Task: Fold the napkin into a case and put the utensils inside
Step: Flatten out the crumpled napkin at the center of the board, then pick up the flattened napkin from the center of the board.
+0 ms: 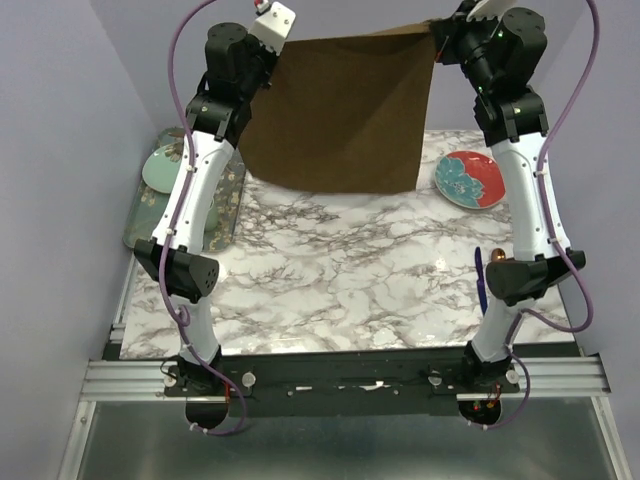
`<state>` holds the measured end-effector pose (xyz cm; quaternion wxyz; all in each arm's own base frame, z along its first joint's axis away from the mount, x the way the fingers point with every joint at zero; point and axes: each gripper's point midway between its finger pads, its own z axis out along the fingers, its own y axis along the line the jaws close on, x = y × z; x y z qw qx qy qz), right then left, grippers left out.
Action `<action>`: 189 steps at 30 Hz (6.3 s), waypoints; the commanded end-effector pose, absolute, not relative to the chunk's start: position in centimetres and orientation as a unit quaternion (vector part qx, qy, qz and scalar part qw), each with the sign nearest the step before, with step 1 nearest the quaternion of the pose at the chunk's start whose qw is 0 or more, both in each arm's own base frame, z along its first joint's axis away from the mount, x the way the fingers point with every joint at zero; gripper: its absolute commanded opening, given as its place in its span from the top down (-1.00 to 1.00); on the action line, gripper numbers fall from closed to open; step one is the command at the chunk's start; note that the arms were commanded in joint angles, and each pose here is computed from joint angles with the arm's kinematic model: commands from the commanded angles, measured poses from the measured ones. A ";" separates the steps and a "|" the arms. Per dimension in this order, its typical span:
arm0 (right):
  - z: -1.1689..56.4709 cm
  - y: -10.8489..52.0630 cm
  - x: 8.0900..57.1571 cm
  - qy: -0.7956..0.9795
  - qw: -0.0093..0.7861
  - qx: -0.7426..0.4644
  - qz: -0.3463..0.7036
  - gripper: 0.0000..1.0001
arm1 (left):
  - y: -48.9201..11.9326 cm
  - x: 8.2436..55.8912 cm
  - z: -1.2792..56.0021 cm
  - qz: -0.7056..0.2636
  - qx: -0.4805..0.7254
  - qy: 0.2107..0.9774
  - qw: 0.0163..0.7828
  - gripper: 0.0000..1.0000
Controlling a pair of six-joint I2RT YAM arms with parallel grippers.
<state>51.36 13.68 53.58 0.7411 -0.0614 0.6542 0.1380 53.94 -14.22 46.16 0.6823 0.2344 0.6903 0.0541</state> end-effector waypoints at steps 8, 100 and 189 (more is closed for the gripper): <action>42.5 12.9 45.6 0.718 0.672 -0.121 0.136 0.99 | -15.7 46.1 36.7 0.024 0.414 0.676 0.609 1.00; 29.8 7.8 48.1 0.861 0.473 -0.162 0.096 -0.77 | -16.7 45.8 32.1 -0.120 0.179 0.811 0.543 -0.81; 17.3 7.1 54.7 0.906 0.371 -0.159 0.126 -0.11 | -13.7 55.1 18.5 -0.129 0.060 0.901 0.409 -0.29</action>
